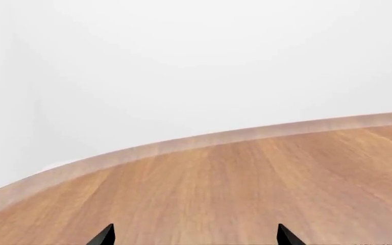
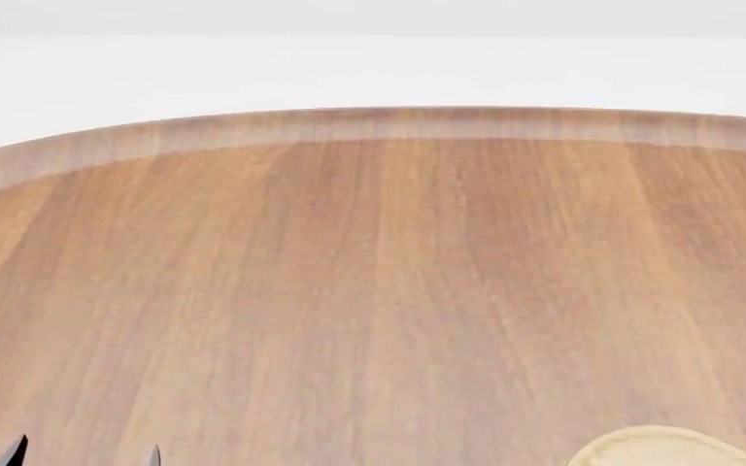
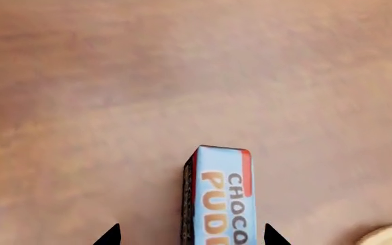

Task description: Put the chocolate pudding to the left of the plate.

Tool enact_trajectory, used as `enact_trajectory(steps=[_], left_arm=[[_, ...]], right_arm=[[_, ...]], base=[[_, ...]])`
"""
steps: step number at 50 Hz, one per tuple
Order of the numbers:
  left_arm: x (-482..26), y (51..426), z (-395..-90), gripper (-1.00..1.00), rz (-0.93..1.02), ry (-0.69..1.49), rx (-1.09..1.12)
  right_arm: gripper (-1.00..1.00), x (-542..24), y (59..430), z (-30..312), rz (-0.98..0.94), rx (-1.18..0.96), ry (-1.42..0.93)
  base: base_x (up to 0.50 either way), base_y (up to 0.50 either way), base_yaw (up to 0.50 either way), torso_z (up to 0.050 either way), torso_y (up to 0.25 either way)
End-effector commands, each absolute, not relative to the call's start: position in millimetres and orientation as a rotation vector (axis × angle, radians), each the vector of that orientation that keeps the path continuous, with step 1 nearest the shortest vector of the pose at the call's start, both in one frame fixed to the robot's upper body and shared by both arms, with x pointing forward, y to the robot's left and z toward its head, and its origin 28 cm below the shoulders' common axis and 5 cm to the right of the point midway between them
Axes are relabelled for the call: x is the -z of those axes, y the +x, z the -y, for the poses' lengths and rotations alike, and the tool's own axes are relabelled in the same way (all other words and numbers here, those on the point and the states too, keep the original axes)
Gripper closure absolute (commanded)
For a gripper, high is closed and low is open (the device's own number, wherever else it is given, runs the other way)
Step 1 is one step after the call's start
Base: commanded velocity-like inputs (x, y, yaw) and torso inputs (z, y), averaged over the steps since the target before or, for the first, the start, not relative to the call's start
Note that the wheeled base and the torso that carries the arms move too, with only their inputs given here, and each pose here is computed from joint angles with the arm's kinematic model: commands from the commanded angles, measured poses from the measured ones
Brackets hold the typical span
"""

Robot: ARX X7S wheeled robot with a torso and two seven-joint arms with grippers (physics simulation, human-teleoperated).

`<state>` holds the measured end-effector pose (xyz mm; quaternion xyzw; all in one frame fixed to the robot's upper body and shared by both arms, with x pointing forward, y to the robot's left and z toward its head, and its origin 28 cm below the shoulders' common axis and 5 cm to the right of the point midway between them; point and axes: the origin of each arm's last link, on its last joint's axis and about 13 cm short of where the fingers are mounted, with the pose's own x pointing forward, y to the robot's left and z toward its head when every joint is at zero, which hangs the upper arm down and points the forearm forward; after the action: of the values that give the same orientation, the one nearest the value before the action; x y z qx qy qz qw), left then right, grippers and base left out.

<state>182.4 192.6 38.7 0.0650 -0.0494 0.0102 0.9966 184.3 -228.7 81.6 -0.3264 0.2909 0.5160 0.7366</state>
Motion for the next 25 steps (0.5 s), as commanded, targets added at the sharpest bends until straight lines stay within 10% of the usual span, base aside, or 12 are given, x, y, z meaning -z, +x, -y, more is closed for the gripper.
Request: enact_trajectory(steps=[1, 25], left_arm=[[-38.6, 182.9, -192.5, -1.0, 0.098, 0.133, -0.021], [-37.7, 182.4, -191.1, -1.0, 0.096, 0.138, -0.015]], right_arm=[[-1.0, -80.3, 187.1, 239.1, -0.653, -1.087, -0.707], [-1.0, -48.3, 196.4, 247.0, -0.651, -1.059, -0.606]], base=[[0.0, 0.0, 0.0, 0.0, 0.0], [0.0, 0.0, 0.0, 0.0, 0.0]])
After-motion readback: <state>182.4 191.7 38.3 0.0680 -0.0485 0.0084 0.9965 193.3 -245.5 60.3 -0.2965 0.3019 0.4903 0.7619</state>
